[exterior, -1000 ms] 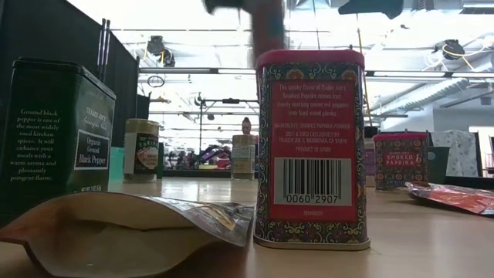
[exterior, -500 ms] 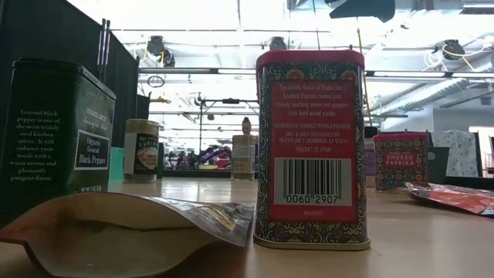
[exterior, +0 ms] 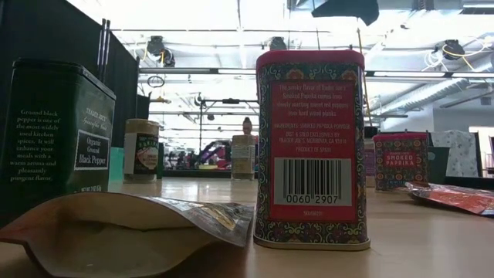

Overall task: Sort spices by type
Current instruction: Put the orange seasoning bottle into the gray bin

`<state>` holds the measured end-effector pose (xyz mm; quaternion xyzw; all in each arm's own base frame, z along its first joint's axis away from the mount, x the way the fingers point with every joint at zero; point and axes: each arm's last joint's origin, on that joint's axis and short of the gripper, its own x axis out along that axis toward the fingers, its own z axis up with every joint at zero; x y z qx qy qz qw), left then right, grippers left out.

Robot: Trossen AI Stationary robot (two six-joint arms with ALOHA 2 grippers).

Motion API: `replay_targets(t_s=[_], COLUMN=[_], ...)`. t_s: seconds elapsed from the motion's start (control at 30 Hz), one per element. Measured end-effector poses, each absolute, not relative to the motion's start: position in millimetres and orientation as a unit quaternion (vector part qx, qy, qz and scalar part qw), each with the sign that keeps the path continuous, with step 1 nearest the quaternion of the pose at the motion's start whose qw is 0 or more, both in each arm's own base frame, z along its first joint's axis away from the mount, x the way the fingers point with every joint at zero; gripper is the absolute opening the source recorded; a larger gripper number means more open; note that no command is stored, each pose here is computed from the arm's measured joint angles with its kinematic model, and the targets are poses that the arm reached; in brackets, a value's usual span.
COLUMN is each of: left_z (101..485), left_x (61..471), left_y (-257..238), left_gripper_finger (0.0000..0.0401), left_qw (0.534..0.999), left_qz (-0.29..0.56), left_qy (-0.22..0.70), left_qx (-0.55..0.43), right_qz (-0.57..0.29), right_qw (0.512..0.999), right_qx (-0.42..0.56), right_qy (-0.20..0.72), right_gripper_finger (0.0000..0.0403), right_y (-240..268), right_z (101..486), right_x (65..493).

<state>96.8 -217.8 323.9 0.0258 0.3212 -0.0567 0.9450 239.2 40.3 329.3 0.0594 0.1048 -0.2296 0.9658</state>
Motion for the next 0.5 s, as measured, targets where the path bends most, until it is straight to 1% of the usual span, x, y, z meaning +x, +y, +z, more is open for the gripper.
replay_targets(t_s=[0.2,0.5], left_z=[311,268], left_x=[79,69], left_y=[-230,-228], left_gripper_finger=[0.0211,0.0211], left_qw=[0.949,0.942], left_qz=[-0.031,0.009], left_qy=[0.315,0.333], left_qx=[0.004,-0.043], right_qz=[-0.227,-0.225], right_qw=[0.966,0.968], right_qx=[0.053,0.046], right_qy=[0.109,0.101], right_gripper_finger=[0.0219,0.0219], right_y=[42,42], right_z=[326,328], right_x=[244,244])
